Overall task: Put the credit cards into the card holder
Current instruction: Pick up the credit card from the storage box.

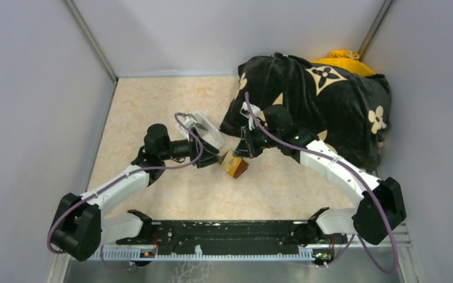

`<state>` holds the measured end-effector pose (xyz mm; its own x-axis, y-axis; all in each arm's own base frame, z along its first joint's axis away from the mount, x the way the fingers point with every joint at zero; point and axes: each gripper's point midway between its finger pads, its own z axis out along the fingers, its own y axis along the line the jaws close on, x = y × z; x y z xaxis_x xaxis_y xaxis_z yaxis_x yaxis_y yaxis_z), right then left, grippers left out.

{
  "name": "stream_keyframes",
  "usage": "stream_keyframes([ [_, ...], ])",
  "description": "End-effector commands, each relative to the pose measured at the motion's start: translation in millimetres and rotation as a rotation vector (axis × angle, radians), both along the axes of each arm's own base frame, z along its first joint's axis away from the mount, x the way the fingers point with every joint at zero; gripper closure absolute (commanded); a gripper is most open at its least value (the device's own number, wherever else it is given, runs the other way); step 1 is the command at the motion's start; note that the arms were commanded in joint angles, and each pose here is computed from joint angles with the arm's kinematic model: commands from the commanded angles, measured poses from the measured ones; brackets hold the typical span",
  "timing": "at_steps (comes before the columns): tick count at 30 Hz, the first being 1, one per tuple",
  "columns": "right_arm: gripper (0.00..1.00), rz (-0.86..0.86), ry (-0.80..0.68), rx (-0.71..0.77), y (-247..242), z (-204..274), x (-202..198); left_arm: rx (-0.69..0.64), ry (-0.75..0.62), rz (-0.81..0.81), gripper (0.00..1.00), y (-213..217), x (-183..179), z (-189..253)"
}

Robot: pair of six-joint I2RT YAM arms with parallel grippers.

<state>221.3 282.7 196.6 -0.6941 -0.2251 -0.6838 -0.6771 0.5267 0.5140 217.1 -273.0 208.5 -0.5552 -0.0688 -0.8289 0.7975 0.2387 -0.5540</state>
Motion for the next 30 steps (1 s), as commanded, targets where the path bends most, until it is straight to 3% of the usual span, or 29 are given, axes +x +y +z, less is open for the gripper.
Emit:
stream_keyframes([
  [1,1.00,0.060,-0.047,0.155,11.4,37.8,-2.9,0.061,-0.053,-0.095,0.32,-12.6,-9.7,-5.8],
  [10,1.00,0.105,-0.011,0.203,18.5,37.9,-3.0,0.083,-0.036,-0.117,0.35,-18.0,-7.5,-17.5],
  [19,1.00,0.111,0.033,0.199,21.8,25.5,4.6,0.075,-0.015,-0.188,0.62,-24.6,-10.5,-20.3],
  [26,1.00,0.085,0.056,0.208,17.7,20.9,18.1,0.069,0.018,-0.235,1.00,-27.3,-15.4,-25.5],
  [29,1.00,0.054,0.054,0.202,12.5,19.3,27.8,0.069,0.021,-0.235,1.00,-26.8,-15.0,-26.5],
  [30,0.92,0.034,0.047,0.198,9.5,19.6,32.1,0.070,0.021,-0.229,1.00,-26.8,-14.1,-26.3],
])
